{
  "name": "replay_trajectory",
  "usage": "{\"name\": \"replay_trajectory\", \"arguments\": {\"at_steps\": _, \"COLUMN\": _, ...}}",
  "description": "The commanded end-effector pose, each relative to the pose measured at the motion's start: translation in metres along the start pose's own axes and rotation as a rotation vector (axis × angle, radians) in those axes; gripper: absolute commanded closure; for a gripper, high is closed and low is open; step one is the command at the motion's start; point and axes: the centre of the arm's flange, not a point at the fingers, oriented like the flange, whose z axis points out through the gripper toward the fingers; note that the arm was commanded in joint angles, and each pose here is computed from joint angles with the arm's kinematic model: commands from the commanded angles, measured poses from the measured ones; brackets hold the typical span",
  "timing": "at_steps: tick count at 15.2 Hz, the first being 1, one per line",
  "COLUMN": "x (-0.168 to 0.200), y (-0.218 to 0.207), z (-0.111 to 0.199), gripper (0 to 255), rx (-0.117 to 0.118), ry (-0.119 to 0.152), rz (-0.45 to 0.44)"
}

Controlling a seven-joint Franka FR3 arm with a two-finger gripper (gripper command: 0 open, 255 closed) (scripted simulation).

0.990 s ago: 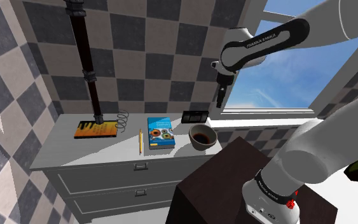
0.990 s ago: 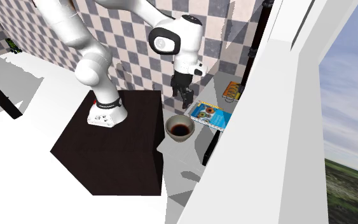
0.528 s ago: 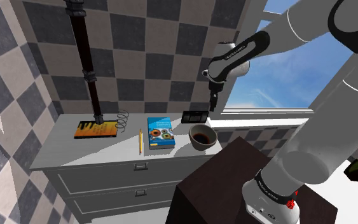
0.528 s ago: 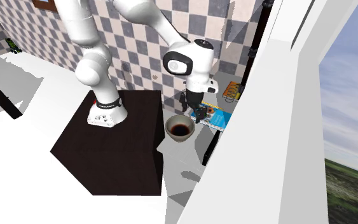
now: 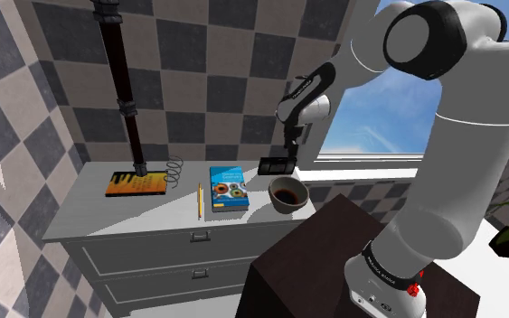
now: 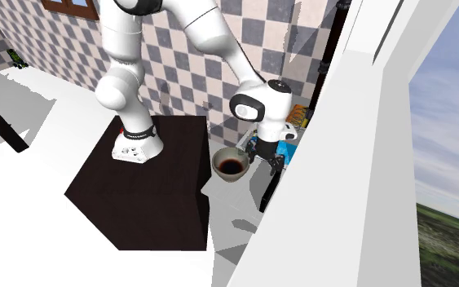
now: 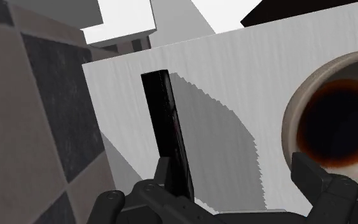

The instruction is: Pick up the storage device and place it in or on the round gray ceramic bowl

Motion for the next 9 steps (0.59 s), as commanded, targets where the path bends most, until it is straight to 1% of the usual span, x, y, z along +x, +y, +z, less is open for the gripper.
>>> {"name": "replay_trajectory", "arguments": {"at_steps": 1, "x": 0.013, "y": 0.017, "z": 0.018, "gripper": 0, "rx": -0.008, "ry": 0.006, "rz": -0.055}}
{"name": "replay_trajectory", "arguments": {"at_steps": 5, "x": 0.034, "y": 0.044, "z": 0.051, "gripper": 0, "rx": -0.022, "ry": 0.015, "rz": -0.152}}
{"name": "replay_trajectory", "arguments": {"at_steps": 9, "x": 0.035, "y": 0.044, "z": 0.072, "gripper": 0, "rx": -0.022, "ry": 0.015, "rz": -0.152}}
